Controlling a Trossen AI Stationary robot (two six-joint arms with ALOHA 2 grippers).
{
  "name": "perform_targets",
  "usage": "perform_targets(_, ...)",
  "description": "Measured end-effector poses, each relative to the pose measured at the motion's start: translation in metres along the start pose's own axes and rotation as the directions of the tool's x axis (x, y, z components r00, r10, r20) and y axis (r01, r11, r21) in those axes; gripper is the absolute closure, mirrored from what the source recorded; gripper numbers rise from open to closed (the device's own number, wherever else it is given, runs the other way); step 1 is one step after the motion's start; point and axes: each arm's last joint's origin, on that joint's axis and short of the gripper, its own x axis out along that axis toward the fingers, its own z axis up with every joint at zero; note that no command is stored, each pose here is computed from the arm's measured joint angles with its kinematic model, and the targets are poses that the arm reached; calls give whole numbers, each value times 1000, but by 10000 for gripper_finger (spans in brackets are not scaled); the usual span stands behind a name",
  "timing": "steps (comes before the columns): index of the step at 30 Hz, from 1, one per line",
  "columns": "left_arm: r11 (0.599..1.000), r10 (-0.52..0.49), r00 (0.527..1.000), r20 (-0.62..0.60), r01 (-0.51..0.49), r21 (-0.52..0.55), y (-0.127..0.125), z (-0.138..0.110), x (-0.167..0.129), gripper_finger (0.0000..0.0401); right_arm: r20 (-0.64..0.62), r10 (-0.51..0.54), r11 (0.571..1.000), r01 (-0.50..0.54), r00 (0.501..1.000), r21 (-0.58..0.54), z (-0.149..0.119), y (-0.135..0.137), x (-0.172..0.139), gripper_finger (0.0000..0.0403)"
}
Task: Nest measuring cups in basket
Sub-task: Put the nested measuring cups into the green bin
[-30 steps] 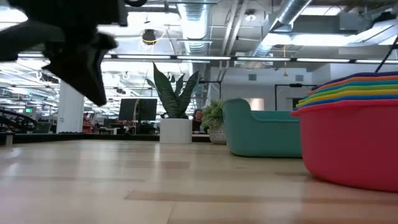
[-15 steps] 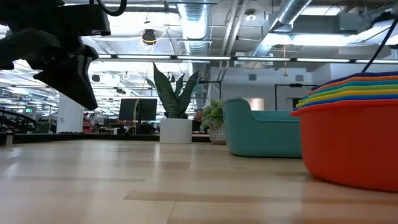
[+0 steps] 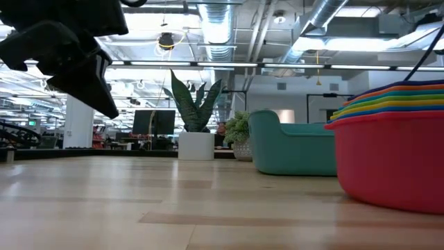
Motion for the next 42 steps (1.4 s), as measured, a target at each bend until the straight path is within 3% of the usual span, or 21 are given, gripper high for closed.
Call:
perform_targets(14, 1000, 17, 1000, 13, -17, 21, 1, 1, 0, 401, -70, -216, 976, 218, 974, 11, -2, -22, 9, 397)
perform_targets(22, 999, 38, 999, 8, -38, 30, 6, 5, 5, 401, -64, -223, 973, 226, 973, 51, -2, -22, 9, 388)
perform_targets(28, 999, 45, 999, 3, -45, 20, 9, 7, 7, 401, -22, -138, 990, 139, 990, 32, 1, -13, 10, 397)
perform_targets(42, 999, 44, 999, 2, -44, 23, 9, 7, 7, 401, -64, -212, 977, 213, 975, 9, -5, -24, 28, 396)
